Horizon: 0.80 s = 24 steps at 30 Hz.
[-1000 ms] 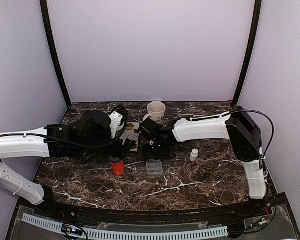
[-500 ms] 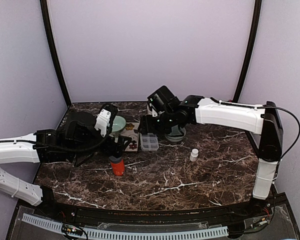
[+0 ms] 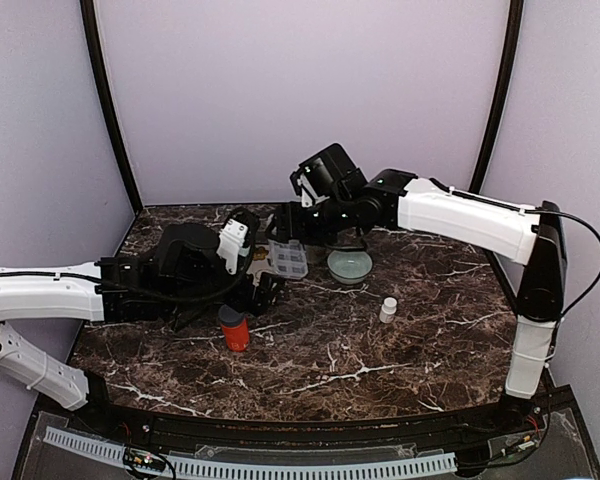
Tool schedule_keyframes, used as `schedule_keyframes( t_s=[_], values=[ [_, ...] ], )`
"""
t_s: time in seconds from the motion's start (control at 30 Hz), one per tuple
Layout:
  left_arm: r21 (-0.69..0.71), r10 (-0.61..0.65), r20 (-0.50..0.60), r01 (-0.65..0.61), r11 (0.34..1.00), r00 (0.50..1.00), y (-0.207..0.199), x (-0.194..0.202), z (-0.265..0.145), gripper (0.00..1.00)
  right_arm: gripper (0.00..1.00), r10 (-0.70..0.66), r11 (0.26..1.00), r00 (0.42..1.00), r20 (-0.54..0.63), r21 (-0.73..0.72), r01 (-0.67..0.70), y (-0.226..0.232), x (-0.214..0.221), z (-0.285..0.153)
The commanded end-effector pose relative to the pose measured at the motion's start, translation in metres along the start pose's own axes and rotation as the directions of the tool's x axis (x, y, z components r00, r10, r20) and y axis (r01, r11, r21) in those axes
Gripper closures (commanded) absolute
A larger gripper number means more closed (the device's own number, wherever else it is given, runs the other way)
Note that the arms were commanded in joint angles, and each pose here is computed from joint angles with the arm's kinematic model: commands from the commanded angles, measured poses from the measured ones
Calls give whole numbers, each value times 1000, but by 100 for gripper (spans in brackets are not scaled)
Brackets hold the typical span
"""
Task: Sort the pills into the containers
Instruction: Pass from the right arm to the left
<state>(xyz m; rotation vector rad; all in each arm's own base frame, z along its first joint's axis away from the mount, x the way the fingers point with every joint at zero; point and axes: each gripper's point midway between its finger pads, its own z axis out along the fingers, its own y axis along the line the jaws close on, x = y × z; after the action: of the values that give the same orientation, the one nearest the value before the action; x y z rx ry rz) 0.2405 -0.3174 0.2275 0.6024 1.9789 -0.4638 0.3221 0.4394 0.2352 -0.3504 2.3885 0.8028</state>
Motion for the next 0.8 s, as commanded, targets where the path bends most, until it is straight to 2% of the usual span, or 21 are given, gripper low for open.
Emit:
schedule_keyframes(
  t_s=[0.0,0.13,0.37,0.6,0.77],
  values=[
    [8,-14,75,13,1000,997,-7,-30,1,1,46,-25,999,1000,6,-38,25,11,-6,-7],
    [8,-70,61,70,998,996,1,-34,9,1,46,-32,998,999,0,-48,32,9,0,-8],
    [72,-216,-45,219,973,975,8,-31,18,3,46,-51,995,998,26,-83,53,11,3,-15],
    [170,-226,-154,251,953,962,-11,-23,23,6,45,-50,994,998,45,-100,54,14,1,-17],
    [180,-256,-189,290,940,948,-14,-21,24,6,45,-46,992,998,52,-115,52,20,-1,-17]
  ],
)
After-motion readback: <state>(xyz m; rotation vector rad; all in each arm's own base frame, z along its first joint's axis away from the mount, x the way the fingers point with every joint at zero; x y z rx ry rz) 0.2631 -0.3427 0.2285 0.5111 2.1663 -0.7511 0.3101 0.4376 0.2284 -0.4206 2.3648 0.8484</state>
